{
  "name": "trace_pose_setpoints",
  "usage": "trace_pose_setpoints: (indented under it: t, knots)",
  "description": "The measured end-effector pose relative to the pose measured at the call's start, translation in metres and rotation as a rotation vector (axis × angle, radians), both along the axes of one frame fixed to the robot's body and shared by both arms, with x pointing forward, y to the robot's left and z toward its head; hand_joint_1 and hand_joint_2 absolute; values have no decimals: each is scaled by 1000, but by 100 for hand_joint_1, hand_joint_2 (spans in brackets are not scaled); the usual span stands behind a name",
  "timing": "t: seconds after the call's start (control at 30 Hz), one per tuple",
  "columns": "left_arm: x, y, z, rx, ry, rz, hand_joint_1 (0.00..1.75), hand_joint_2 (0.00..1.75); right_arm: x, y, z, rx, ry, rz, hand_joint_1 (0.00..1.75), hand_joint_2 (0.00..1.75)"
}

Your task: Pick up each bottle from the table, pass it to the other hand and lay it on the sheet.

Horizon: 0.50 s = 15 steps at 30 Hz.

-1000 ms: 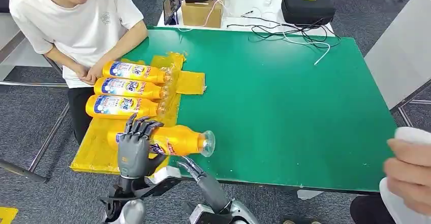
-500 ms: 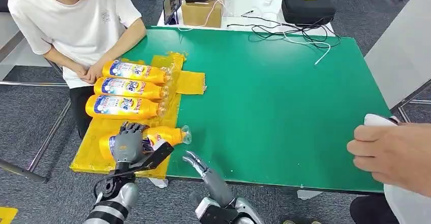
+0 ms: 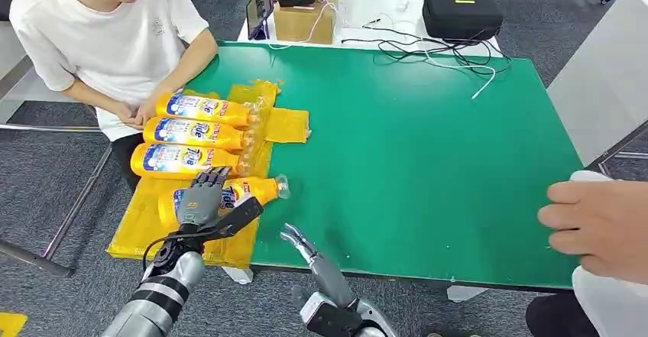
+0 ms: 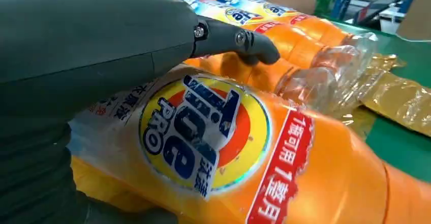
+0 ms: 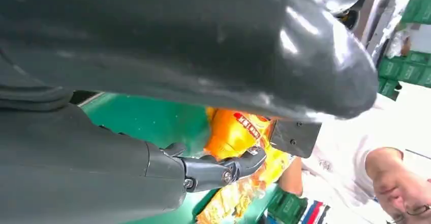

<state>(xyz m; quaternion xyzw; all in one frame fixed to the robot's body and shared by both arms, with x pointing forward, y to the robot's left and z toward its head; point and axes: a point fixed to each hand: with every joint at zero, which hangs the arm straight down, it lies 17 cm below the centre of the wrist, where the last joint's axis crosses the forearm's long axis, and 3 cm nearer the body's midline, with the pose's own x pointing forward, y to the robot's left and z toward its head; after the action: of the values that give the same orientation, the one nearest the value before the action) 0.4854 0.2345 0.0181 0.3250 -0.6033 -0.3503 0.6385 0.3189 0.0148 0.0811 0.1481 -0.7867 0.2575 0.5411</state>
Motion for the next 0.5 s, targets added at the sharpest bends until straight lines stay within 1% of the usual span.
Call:
trace_pose_setpoints:
  t: [0.2,0.3,0.43,0.5]
  knots:
    - [-2,-6,-5,72,28,-58,0,175,2,-4,0,6,2,-12,0,0]
    - [-5,-13,0,79,9,-90,0,175,3,-6,-1,8,4,-18,0,0]
    - [-18,-29,14,-27,-54,-124,0,175,2,-8,-2,13,6,-21,0,0]
    - [-27,-39,28,-191,-98,-138,0,175,1,-10,-2,15,0,-31,0,0]
